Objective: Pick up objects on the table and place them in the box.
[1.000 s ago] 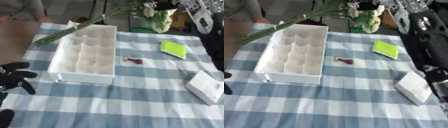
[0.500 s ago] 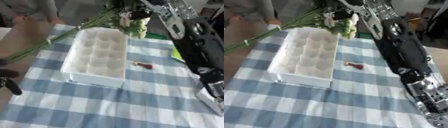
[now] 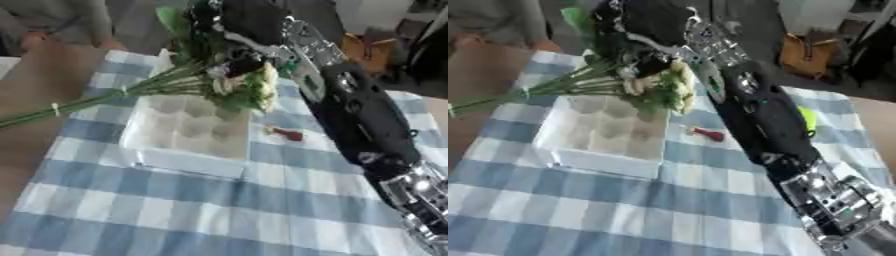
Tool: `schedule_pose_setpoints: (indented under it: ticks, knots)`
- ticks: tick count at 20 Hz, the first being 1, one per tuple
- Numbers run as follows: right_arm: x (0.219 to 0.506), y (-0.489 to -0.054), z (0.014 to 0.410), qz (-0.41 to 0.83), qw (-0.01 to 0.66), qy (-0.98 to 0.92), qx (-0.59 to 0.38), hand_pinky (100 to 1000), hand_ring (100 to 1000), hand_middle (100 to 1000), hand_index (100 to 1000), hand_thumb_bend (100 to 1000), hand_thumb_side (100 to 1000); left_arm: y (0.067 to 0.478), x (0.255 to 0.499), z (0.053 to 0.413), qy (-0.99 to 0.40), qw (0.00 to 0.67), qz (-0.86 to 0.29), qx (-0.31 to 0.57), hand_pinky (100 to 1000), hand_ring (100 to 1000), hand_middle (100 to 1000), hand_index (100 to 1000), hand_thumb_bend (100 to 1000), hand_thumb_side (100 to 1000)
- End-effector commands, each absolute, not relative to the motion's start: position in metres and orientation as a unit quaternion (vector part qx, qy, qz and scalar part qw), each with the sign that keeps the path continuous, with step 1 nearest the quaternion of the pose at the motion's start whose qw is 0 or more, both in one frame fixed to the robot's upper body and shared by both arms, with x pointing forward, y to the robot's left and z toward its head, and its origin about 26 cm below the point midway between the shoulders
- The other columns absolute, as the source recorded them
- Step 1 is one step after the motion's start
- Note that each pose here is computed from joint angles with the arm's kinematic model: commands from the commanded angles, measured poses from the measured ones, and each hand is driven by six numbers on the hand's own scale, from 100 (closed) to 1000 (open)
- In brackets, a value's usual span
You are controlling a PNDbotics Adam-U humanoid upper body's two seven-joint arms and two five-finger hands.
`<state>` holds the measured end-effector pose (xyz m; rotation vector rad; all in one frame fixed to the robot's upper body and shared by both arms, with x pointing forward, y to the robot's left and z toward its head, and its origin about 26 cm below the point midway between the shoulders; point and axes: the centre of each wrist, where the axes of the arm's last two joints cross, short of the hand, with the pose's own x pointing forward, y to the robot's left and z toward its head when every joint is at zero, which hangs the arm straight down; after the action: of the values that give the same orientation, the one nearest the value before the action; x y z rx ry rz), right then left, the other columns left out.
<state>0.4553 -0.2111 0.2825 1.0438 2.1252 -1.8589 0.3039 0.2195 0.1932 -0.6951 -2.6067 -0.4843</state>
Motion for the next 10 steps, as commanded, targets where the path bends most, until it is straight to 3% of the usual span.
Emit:
schedule_pose_setpoints:
  ticks: [1, 2, 3, 4, 5, 6, 7, 8, 9, 10]
  knots:
    - [0.459, -0.197, 0.277, -0.642, 0.088, 0.683, 0.337, 100, 458, 511, 569, 433, 263, 0.214, 0.302, 0.203, -0.932, 0.183, -0.179, -0.258, 529, 776, 848, 812, 457, 451]
    - [0.460, -0.193, 0.274, -0.648, 0.095, 0.679, 0.332, 100, 458, 511, 569, 433, 263, 0.213, 0.302, 0.203, -0.931, 0.182, -0.180, -0.260, 529, 776, 848, 812, 457, 451]
    - [0.460, -0.189, 0.271, -0.653, 0.102, 0.675, 0.328, 238, 536, 594, 649, 445, 351, 0.212, 0.302, 0.204, -0.931, 0.182, -0.181, -0.262, 528, 772, 844, 811, 457, 452]
    - [0.461, -0.184, 0.268, -0.665, 0.115, 0.666, 0.319, 238, 536, 594, 649, 445, 351, 0.212, 0.302, 0.204, -0.930, 0.181, -0.182, -0.264, 528, 772, 844, 811, 457, 452]
    - [0.461, -0.182, 0.265, -0.673, 0.123, 0.659, 0.314, 338, 589, 657, 708, 451, 399, 0.211, 0.302, 0.205, -0.929, 0.180, -0.183, -0.265, 528, 771, 843, 811, 456, 452]
    - [0.461, -0.179, 0.263, -0.679, 0.129, 0.652, 0.312, 338, 589, 657, 708, 451, 399, 0.211, 0.302, 0.205, -0.929, 0.180, -0.184, -0.266, 528, 771, 843, 811, 456, 452]
    - [0.461, -0.177, 0.260, -0.684, 0.133, 0.646, 0.311, 658, 768, 850, 893, 456, 445, 0.211, 0.302, 0.205, -0.929, 0.179, -0.184, -0.267, 528, 770, 841, 812, 457, 452]
    - [0.462, -0.175, 0.254, -0.696, 0.135, 0.634, 0.309, 658, 768, 850, 893, 456, 445, 0.210, 0.302, 0.205, -0.928, 0.179, -0.186, -0.269, 528, 770, 841, 812, 457, 452]
    - [0.462, -0.173, 0.250, -0.704, 0.135, 0.626, 0.307, 930, 892, 943, 991, 455, 480, 0.210, 0.302, 0.206, -0.928, 0.179, -0.188, -0.269, 527, 769, 841, 812, 455, 454]
    - [0.461, -0.172, 0.248, -0.709, 0.137, 0.621, 0.307, 930, 892, 943, 991, 455, 480, 0.210, 0.302, 0.205, -0.927, 0.180, -0.188, -0.269, 527, 769, 841, 812, 455, 454]
